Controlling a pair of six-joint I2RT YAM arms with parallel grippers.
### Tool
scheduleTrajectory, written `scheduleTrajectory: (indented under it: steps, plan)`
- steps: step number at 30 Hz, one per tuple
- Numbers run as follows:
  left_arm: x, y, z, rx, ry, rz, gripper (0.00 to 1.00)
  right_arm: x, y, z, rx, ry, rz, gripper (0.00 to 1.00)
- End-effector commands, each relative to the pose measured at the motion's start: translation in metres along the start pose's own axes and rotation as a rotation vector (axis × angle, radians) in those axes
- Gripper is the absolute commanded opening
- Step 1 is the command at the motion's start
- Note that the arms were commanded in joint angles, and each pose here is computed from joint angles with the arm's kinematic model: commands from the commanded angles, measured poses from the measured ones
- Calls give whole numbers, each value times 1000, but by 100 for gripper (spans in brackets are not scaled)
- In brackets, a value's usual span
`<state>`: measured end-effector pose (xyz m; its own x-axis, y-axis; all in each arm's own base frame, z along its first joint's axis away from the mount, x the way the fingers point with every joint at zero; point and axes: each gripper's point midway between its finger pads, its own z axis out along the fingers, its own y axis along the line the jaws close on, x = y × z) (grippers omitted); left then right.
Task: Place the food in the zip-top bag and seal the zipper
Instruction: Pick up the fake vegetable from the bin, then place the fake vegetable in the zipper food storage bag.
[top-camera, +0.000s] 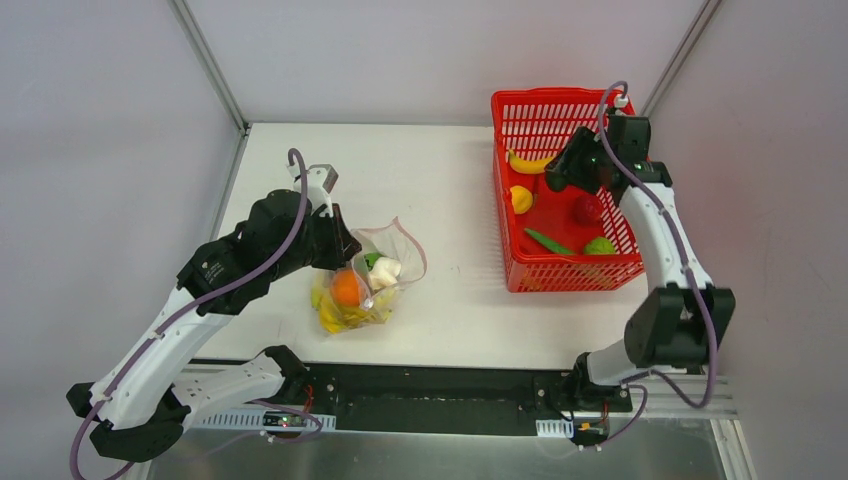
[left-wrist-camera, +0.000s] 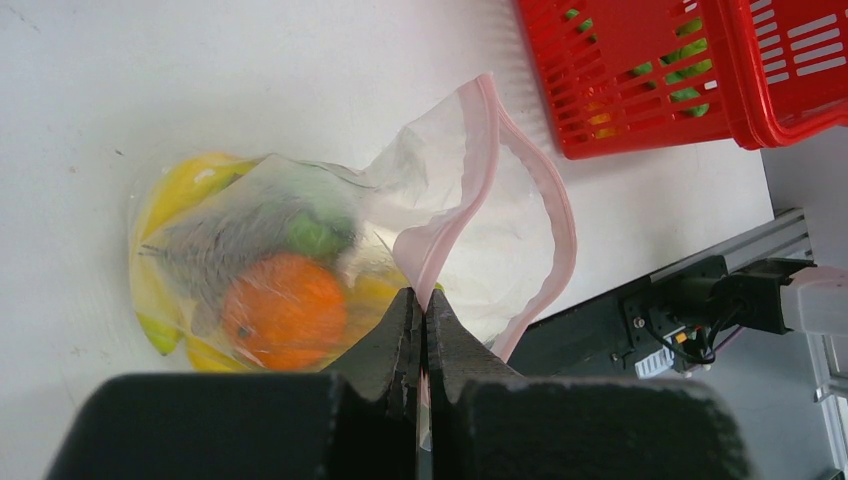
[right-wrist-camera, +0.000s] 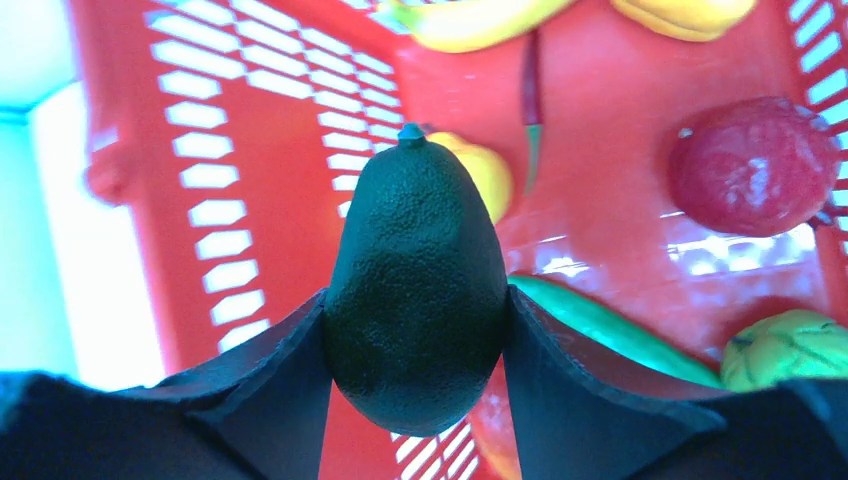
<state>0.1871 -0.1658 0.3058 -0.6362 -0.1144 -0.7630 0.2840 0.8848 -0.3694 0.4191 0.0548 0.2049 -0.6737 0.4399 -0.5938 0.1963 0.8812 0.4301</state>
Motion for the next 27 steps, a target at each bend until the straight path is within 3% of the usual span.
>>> scheduleTrajectory:
  steps: [1, 8, 14, 20, 27]
  plan:
    - [-13, -10, -2, 45, -43, -25, 0, 5, 53, -63, -249, -57, -15, 33]
    - [-13, -18, 2, 78, -36, -37, 0, 59, 136, -147, -743, 13, -110, 33]
    - [-12, -20, 4, 87, -33, -42, 0, 133, 189, -202, -1013, 174, -321, 32]
    - [-14, -26, 4, 111, -28, -47, 0, 191, 217, -224, -1078, 273, -538, 32]
    - [-15, -36, 3, 156, -18, -58, 0, 231, 248, -202, -977, 231, -700, 32]
